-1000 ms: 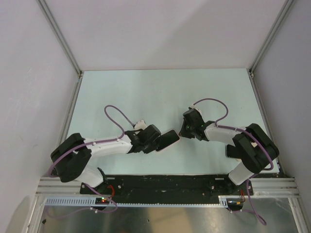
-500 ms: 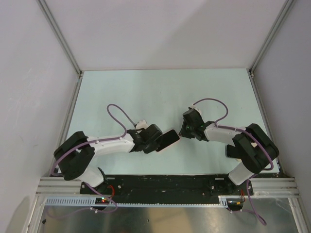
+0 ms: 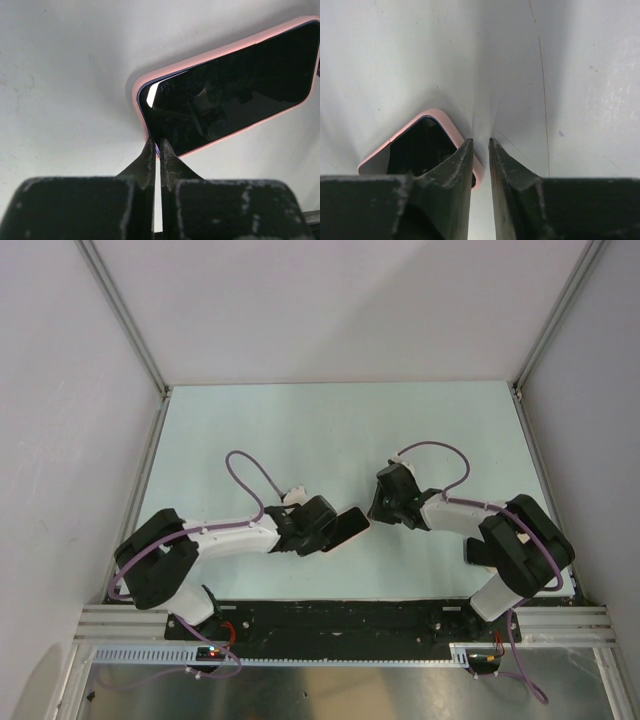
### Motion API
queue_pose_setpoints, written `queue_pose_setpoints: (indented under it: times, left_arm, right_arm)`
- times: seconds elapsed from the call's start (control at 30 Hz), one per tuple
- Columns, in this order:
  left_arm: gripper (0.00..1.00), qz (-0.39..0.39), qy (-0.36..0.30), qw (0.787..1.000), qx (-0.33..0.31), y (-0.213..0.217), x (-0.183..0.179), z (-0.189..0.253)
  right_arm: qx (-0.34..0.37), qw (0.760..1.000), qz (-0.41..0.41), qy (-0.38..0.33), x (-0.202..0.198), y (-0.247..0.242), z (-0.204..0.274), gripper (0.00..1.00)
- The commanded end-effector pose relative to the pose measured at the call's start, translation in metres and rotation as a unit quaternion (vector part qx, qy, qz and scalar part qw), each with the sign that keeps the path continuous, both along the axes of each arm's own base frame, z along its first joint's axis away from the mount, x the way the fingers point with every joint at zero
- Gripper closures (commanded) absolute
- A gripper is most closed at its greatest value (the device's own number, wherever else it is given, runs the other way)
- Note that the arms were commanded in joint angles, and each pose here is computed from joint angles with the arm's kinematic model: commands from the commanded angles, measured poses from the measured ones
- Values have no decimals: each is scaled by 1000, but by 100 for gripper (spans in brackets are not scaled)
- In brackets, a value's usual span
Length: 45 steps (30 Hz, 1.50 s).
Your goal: Put the phone into the phone case
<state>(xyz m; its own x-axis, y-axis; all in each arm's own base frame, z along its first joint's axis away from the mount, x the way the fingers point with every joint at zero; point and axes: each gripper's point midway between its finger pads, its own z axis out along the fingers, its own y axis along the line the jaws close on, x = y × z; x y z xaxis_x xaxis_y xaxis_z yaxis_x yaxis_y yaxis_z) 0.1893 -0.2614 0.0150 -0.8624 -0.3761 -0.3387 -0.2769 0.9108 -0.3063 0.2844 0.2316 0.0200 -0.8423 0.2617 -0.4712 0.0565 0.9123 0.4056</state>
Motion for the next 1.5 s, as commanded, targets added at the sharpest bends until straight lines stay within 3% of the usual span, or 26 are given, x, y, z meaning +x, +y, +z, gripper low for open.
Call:
queue_pose_setpoints:
  times: [0.0, 0.23, 0.4, 0.53, 0.7, 0.9, 1.17, 1.47]
  left_arm:
    - [100, -61, -15, 997, -51, -37, -2, -2]
    - [84, -95, -57, 991, -79, -47, 11, 39]
    - [74, -110, -102, 986, -73, -44, 29, 72]
    - [66, -125, -129, 983, -31, -27, 49, 84]
    - [64, -172, -117, 978, 10, -16, 68, 71]
    - [61, -233, -74, 970, 17, -28, 67, 44]
    - [60, -241, -60, 968, 23, -29, 70, 32]
    - [59, -238, -58, 968, 43, -7, 71, 28]
  right_arm:
    - [3, 1000, 12, 6, 2, -5, 12, 71]
    - [9, 1000, -13, -24, 21, -30, 44, 56]
    - [7, 1000, -7, -16, 6, -28, 42, 55]
    - [19, 1000, -7, -5, -14, -23, 32, 56]
    - [39, 999, -12, 6, -28, -15, 22, 58]
    - [57, 998, -2, 13, -32, -3, 18, 58]
    - [65, 998, 0, 25, -27, 7, 5, 70]
    - [69, 998, 2, 10, 3, 20, 5, 72]
